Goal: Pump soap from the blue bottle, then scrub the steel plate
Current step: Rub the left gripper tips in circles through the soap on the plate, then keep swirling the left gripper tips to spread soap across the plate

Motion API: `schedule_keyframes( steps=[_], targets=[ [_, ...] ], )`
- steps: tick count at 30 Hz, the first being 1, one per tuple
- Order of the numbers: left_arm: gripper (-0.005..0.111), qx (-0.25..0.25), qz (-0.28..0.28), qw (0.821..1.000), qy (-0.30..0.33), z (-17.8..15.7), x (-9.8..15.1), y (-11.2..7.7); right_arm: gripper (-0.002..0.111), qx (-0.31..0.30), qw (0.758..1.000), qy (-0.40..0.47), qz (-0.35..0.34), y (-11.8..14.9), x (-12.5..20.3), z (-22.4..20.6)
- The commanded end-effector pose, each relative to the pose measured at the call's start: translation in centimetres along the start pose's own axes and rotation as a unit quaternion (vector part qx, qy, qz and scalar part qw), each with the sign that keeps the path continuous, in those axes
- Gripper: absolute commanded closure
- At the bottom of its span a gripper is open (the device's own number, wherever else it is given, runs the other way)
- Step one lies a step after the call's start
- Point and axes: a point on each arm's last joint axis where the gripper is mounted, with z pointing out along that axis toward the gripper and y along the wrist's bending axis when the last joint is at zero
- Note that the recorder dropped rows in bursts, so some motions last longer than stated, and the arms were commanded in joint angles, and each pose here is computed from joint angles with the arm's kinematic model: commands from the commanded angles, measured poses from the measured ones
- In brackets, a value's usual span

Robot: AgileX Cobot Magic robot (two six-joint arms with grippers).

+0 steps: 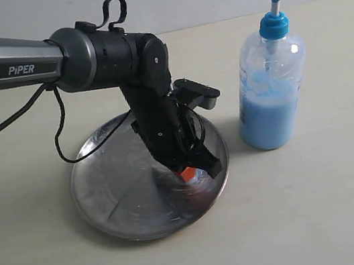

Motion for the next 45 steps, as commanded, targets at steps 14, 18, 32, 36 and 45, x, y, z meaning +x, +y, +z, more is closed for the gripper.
schedule_keyframes(
  steps=[14, 18, 32, 36, 45],
  targets=[
    [0.107, 0.014, -0.028, 0.995, -0.091, 0.5, -1.7, -0.4, 0.108, 0.000, 1.000, -0.008, -0.001, 0.0, 0.0, -0.1],
    [0.107, -0.009, -0.010, 0.997, -0.077, 0.8, -1.4, 0.2, 0.108, 0.000, 1.000, -0.008, -0.001, 0.0, 0.0, -0.1],
    [0.107, -0.065, 0.020, 0.997, 0.032, 0.7, 0.6, 1.7, 0.108, 0.000, 1.000, -0.008, -0.001, 0.0, 0.0, -0.1],
    [0.107, -0.051, 0.013, 0.998, 0.040, 0.8, 0.7, 1.2, 0.108, 0.000, 1.000, -0.008, -0.001, 0.0, 0.0, -0.1],
    [0.107, 0.019, -0.040, 0.999, -0.008, 0.9, -0.1, -0.1, 0.108, 0.000, 1.000, -0.008, -0.001, 0.0, 0.0, -0.1]
  ],
)
